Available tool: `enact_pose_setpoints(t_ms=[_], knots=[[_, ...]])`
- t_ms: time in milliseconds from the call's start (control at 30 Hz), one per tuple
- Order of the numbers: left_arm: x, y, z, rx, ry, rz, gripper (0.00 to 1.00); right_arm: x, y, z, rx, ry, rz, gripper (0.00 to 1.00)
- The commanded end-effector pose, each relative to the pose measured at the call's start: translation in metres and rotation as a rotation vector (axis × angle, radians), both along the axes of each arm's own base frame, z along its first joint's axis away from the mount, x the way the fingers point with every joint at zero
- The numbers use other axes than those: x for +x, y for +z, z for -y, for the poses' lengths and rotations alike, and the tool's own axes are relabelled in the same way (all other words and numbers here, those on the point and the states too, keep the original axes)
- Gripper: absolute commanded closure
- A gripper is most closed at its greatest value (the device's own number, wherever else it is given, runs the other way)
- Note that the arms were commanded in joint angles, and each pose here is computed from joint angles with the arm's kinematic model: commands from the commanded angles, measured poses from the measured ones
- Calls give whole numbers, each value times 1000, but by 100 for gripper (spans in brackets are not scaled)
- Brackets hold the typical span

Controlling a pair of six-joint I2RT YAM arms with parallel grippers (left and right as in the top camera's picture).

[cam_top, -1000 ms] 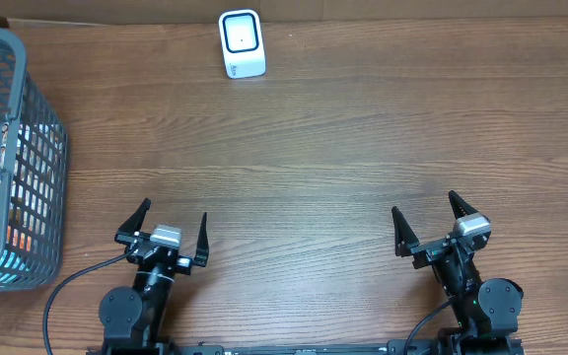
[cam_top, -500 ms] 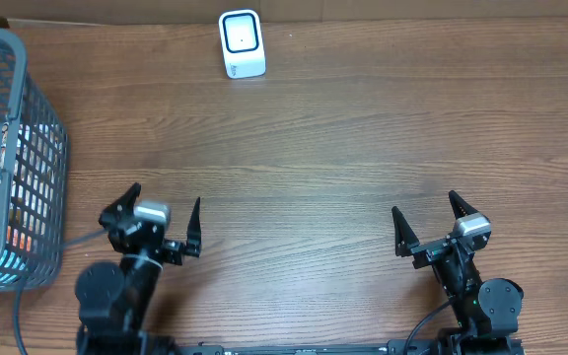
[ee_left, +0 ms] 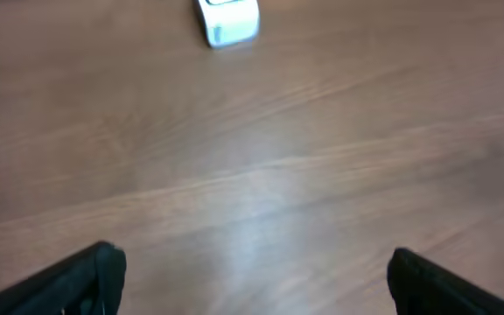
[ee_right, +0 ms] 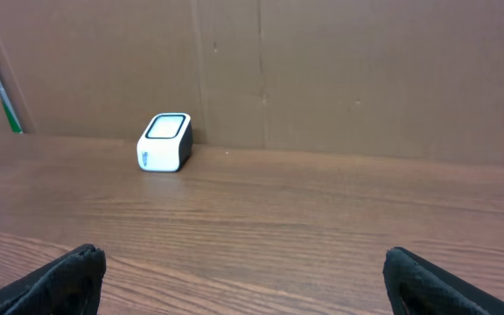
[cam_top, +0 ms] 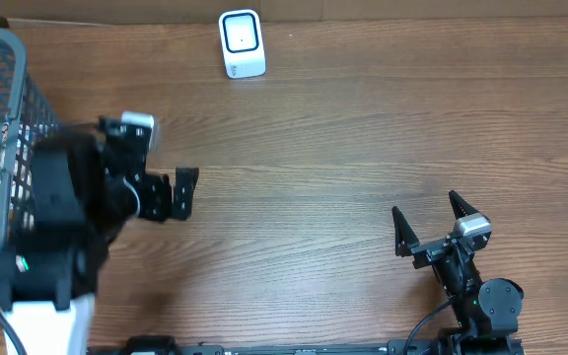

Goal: Scan the item barcode
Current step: 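Move the left gripper left and down into the grey basket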

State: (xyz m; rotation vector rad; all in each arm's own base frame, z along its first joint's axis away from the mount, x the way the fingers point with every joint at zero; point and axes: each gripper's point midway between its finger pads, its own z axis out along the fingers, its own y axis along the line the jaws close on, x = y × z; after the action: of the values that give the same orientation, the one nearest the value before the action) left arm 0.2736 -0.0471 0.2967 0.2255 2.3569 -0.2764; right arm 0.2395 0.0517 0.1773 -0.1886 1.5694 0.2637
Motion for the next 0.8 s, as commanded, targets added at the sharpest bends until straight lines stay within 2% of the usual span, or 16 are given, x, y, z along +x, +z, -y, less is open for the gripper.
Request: enact_pose_setpoints(t_ms=[0,233,367,533,767], knots=[[9,18,8,-43,-21,-64,0,0,-1,1,-1,-8,7,0],[32,-20,10,-57,-13,-246,0,0,-1,1,-1,-8,7,0],[42,-28,5,-48,11,-273,2,0,-1,1,-1,-8,7,0],[49,4,-44,10,290,-215,2,0,-1,1,-1,-8,7,0],[39,72,-134,52,682,-38,0,0,-1,1,-1,-8,7,0]])
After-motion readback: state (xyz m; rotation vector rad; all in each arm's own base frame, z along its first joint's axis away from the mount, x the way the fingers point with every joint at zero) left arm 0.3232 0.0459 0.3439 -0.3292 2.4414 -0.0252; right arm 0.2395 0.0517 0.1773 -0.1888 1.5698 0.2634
